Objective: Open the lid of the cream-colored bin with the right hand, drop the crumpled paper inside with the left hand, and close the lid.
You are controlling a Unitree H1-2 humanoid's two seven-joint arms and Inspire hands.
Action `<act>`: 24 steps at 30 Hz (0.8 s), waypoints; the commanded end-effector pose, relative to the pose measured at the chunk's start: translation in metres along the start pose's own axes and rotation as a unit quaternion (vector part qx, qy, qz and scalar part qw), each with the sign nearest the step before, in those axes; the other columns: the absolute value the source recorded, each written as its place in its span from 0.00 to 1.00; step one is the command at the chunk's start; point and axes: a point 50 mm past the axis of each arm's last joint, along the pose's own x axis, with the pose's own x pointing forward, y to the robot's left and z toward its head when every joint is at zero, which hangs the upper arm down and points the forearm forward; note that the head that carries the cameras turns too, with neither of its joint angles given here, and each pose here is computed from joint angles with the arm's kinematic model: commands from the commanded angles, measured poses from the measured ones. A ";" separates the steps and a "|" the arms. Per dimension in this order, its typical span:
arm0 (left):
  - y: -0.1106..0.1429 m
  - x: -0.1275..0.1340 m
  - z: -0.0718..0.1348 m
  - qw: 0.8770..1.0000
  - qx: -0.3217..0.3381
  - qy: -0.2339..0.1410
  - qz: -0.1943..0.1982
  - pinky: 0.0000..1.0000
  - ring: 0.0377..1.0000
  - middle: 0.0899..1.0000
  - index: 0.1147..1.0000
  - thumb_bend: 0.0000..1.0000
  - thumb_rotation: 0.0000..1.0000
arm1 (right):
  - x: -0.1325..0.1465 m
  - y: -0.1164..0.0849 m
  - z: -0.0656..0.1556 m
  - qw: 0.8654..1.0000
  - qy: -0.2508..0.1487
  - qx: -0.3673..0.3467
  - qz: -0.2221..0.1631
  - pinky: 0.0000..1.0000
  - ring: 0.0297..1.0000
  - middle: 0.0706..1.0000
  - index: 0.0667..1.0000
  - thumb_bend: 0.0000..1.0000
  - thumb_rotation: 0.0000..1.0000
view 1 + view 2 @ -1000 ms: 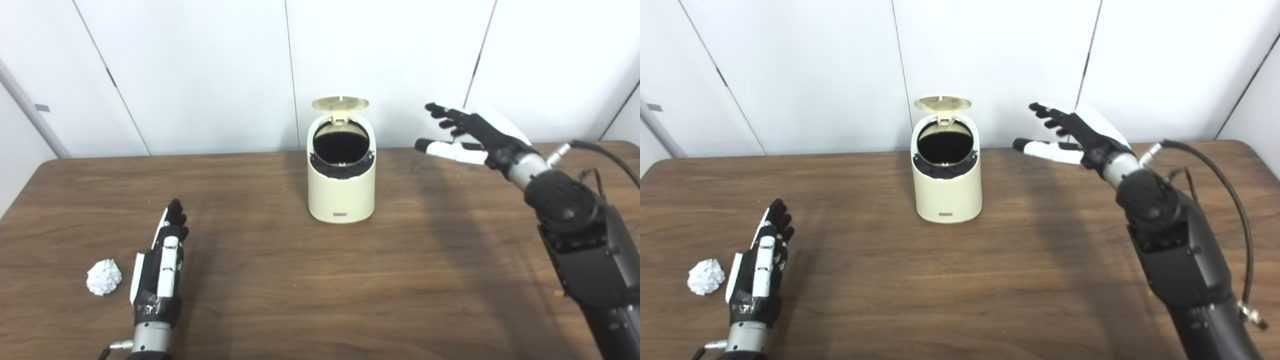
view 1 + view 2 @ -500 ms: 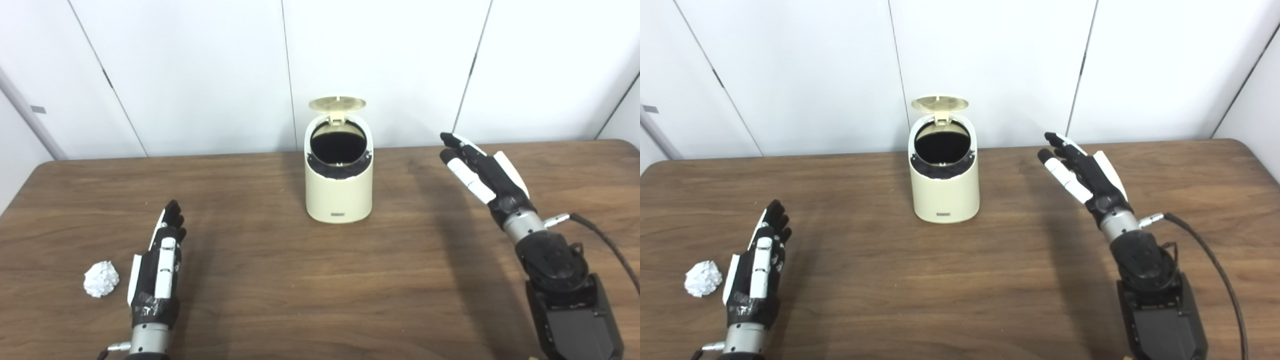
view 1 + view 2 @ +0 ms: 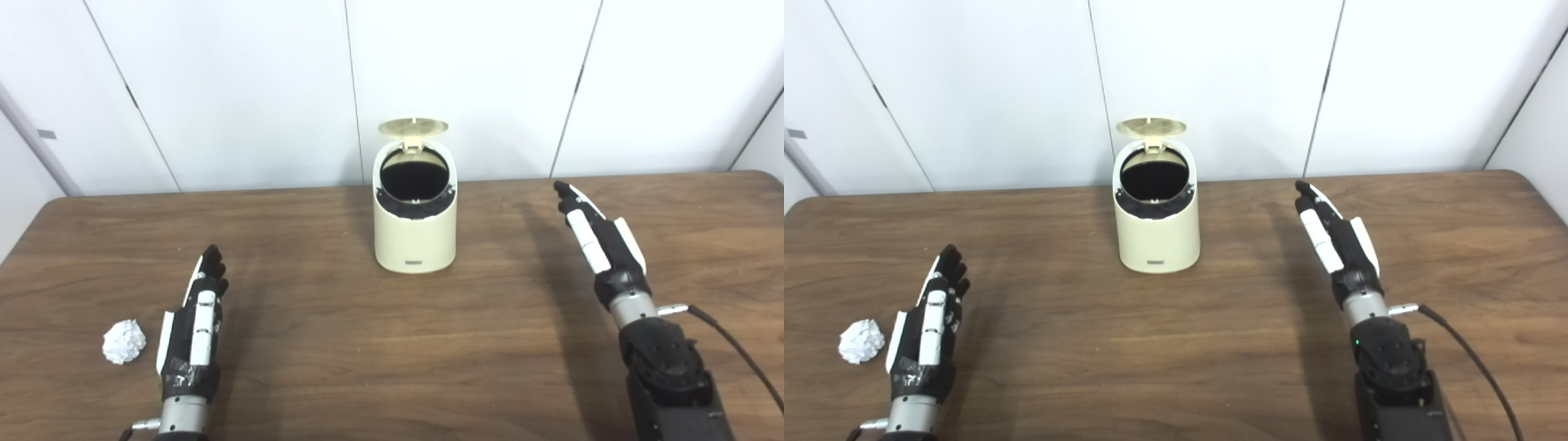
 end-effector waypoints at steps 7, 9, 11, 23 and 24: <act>-0.004 -0.021 -0.028 0.998 -0.013 0.054 0.010 1.00 1.00 0.98 0.98 0.39 0.88 | 0.000 0.003 0.004 0.997 -0.037 0.059 -0.023 0.99 0.97 0.98 0.93 0.50 0.94; -0.004 -0.021 -0.028 0.998 -0.012 0.053 0.009 1.00 1.00 0.99 0.98 0.39 0.88 | -0.003 0.005 0.002 0.997 -0.040 0.066 -0.020 1.00 0.97 0.98 0.94 0.46 0.95; -0.003 -0.021 -0.027 0.999 -0.013 0.052 0.009 1.00 1.00 0.99 0.98 0.39 0.89 | -0.007 0.006 0.001 0.996 -0.043 0.071 -0.017 1.00 0.97 0.99 0.95 0.43 0.98; -0.002 -0.020 -0.024 0.999 -0.019 0.050 0.010 1.00 1.00 0.99 0.97 0.40 0.90 | -0.026 0.008 -0.002 0.995 -0.051 0.091 -0.004 1.00 0.98 0.99 0.96 0.43 0.98; -0.002 -0.020 -0.024 0.999 -0.020 0.050 0.010 1.00 1.00 0.99 0.97 0.40 0.90 | -0.027 0.007 -0.003 0.995 -0.052 0.088 -0.004 1.00 0.98 0.99 0.96 0.42 0.98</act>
